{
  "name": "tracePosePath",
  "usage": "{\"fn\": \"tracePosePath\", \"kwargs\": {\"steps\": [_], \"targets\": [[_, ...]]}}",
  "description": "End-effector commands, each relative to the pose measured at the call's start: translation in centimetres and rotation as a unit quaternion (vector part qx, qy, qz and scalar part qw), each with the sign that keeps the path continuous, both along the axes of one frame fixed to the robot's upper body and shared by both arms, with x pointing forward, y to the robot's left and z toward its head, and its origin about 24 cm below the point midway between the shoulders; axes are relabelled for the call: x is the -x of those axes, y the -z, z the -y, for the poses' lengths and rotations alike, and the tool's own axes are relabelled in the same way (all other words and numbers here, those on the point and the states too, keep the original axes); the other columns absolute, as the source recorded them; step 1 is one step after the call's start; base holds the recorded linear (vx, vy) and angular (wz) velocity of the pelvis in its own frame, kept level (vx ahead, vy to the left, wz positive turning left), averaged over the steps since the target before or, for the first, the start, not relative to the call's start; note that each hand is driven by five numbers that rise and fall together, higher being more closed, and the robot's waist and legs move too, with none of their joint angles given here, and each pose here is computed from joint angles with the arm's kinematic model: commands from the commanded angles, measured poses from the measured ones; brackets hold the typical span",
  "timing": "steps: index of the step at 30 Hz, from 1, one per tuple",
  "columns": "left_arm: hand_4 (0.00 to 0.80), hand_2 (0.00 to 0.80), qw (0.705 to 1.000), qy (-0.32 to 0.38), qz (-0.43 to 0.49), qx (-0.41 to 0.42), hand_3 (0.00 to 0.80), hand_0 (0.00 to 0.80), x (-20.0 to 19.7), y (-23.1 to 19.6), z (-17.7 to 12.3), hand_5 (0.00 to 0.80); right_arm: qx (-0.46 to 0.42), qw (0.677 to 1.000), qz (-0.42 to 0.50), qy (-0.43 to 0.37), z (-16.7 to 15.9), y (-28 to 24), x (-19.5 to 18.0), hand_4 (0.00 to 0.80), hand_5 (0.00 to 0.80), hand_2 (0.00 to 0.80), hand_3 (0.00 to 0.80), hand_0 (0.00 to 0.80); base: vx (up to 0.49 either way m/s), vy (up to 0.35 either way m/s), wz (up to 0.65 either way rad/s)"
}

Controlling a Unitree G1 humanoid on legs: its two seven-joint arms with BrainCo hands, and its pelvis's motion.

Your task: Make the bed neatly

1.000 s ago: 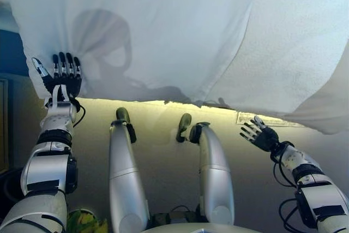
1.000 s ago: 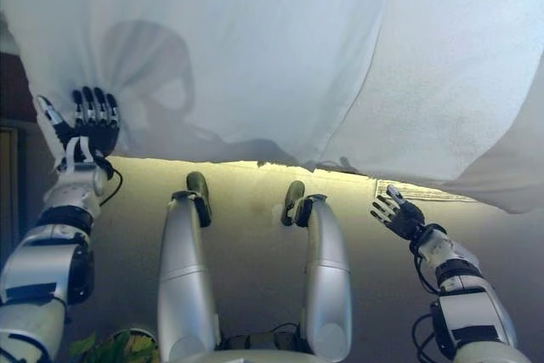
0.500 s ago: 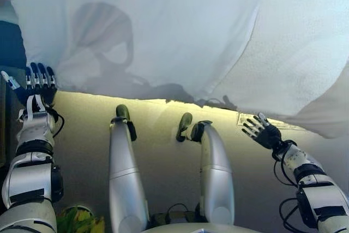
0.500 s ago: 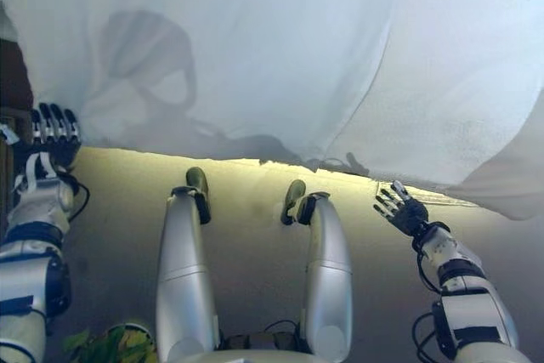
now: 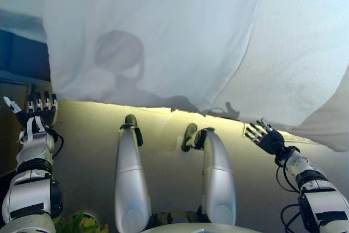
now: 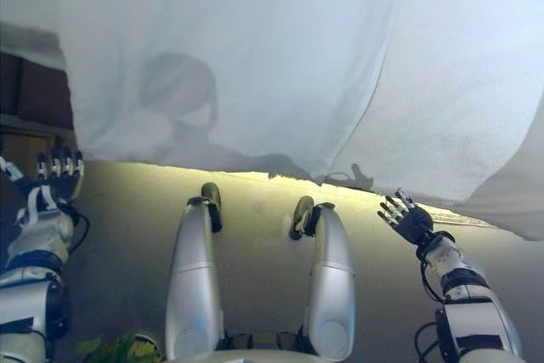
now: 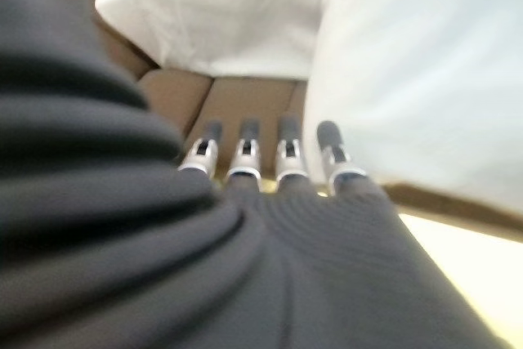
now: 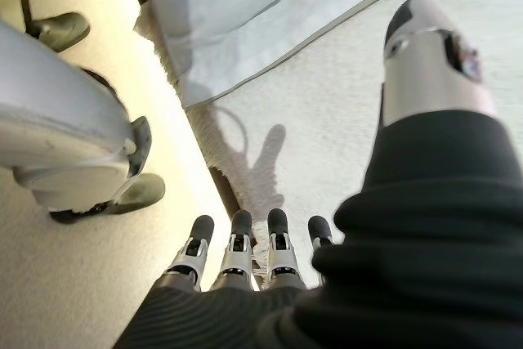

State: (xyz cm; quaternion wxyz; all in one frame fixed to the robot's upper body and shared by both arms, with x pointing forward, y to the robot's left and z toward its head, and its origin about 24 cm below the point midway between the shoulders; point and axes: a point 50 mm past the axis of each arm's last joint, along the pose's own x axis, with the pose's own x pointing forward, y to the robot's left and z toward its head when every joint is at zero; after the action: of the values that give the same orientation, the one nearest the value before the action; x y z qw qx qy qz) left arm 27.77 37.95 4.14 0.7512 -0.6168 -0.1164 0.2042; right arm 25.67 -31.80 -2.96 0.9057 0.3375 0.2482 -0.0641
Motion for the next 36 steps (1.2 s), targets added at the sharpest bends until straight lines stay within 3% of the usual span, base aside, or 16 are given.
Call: {"fn": "tracePosePath", "kwargs": {"steps": [1, 8, 13, 16, 22, 29, 32, 36], "targets": [[0.000, 0.000, 0.999, 0.036, -0.032, 0.003, 0.000, 0.000, 1.6, 3.7, 1.9, 0.000, 0.005, 0.999, -0.035, 0.036, 1.8, 1.8, 3.5, 0.000, 0.000, 0.000, 0.000, 0.000, 0.154, -0.013, -0.01], [0.000, 0.000, 0.985, 0.132, -0.114, 0.009, 0.000, 0.000, 5.3, 10.0, 7.0, 0.000, -0.021, 0.995, -0.095, 0.020, -0.4, 5.9, 7.9, 0.000, 0.000, 0.000, 0.000, 0.000, 0.200, -0.042, 0.05], [0.000, 0.000, 0.952, 0.192, -0.239, -0.008, 0.000, 0.000, 10.1, 14.5, 9.6, 0.000, -0.041, 0.991, -0.125, 0.021, -2.7, 8.3, 10.6, 0.000, 0.000, 0.000, 0.000, 0.000, 0.163, -0.100, 0.01], [0.000, 0.000, 0.892, 0.261, -0.362, -0.073, 0.000, 0.000, 13.3, 16.8, 10.6, 0.000, -0.040, 0.987, -0.158, 0.001, -4.2, 9.6, 12.1, 0.000, 0.000, 0.000, 0.000, 0.000, 0.212, -0.089, -0.06], [0.000, 0.000, 0.686, 0.435, -0.544, -0.213, 0.000, 0.000, 18.7, 19.6, 12.5, 0.000, -0.073, 0.971, -0.228, -0.002, -7.2, 11.7, 14.7, 0.000, 0.000, 0.000, 0.000, 0.000, 0.157, -0.043, -0.06], [0.000, 0.000, 0.605, 0.500, -0.578, -0.226, 0.000, 0.000, 21.2, 21.2, 16.4, 0.000, -0.108, 0.935, -0.320, 0.108, -9.6, 13.6, 18.4, 0.000, 0.000, 0.000, 0.000, 0.000, 0.080, -0.019, -0.10], [0.000, 0.000, 0.578, 0.516, -0.581, -0.249, 0.000, 0.000, 20.9, 21.3, 17.1, 0.000, -0.088, 0.918, -0.371, 0.111, -9.8, 14.0, 20.0, 0.000, 0.000, 0.000, 0.000, 0.000, 0.088, -0.025, -0.02], [0.000, 0.000, 0.579, 0.524, -0.571, -0.254, 0.000, 0.000, 20.0, 21.2, 17.4, 0.000, -0.084, 0.926, -0.360, 0.078, -10.5, 14.0, 19.4, 0.000, 0.000, 0.000, 0.000, 0.000, 0.080, -0.018, 0.01]]}}
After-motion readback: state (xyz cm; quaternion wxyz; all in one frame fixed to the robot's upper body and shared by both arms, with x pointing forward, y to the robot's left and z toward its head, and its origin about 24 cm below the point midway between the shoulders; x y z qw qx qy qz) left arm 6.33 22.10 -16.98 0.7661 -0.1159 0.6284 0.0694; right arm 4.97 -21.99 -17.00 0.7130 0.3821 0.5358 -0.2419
